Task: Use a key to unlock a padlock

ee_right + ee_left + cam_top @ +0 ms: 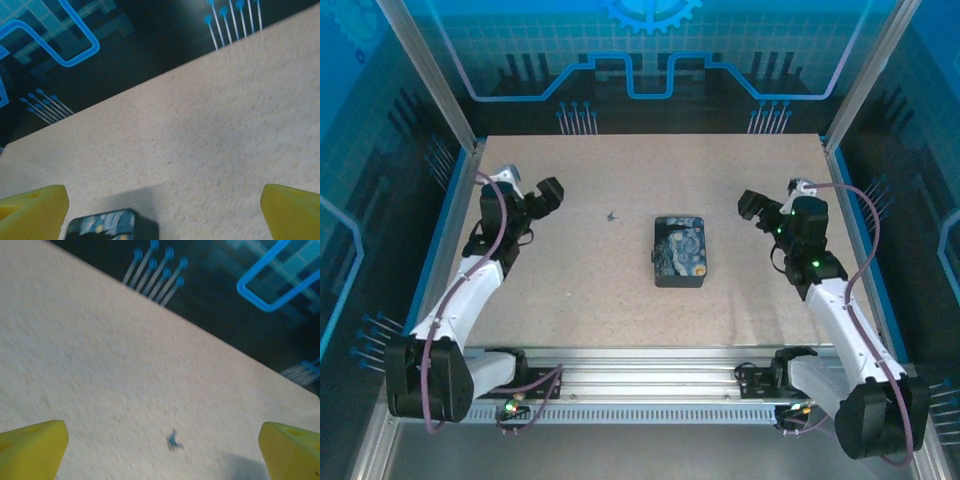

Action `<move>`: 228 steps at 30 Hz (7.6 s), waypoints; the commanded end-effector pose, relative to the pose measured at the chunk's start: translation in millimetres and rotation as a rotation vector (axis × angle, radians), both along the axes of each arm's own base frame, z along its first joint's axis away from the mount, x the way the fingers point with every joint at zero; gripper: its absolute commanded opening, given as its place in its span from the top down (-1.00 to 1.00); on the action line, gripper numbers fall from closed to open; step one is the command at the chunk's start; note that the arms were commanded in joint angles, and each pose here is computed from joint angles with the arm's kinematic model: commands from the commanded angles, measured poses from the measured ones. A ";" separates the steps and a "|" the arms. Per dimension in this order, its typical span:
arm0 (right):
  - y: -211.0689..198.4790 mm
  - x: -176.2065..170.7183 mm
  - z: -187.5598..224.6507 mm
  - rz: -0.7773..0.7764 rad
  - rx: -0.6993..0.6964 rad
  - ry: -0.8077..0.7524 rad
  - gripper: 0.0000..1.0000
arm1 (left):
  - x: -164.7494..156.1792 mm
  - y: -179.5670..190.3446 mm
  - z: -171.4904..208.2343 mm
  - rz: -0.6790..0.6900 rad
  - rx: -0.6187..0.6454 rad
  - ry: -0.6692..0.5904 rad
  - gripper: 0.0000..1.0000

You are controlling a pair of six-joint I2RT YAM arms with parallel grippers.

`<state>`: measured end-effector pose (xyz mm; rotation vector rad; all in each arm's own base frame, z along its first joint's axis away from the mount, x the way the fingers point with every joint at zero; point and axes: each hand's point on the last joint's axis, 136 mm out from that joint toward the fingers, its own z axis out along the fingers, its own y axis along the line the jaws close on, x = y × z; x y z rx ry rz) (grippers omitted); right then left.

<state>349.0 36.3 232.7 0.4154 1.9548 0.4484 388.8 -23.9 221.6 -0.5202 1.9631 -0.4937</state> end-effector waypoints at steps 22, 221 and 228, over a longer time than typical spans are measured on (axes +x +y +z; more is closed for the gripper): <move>121.1 36.5 -120.3 0.281 -0.018 0.624 -0.88 | -121.8 -167.7 -76.2 -0.570 -0.180 0.439 -0.83; 202.6 -92.7 -75.4 0.521 -0.246 0.456 -0.57 | 72.4 -132.7 -180.2 -0.292 0.209 0.846 0.19; 201.7 -94.7 -74.1 0.518 -0.243 0.455 -0.57 | 74.3 -131.2 -188.8 -0.293 0.202 0.860 0.26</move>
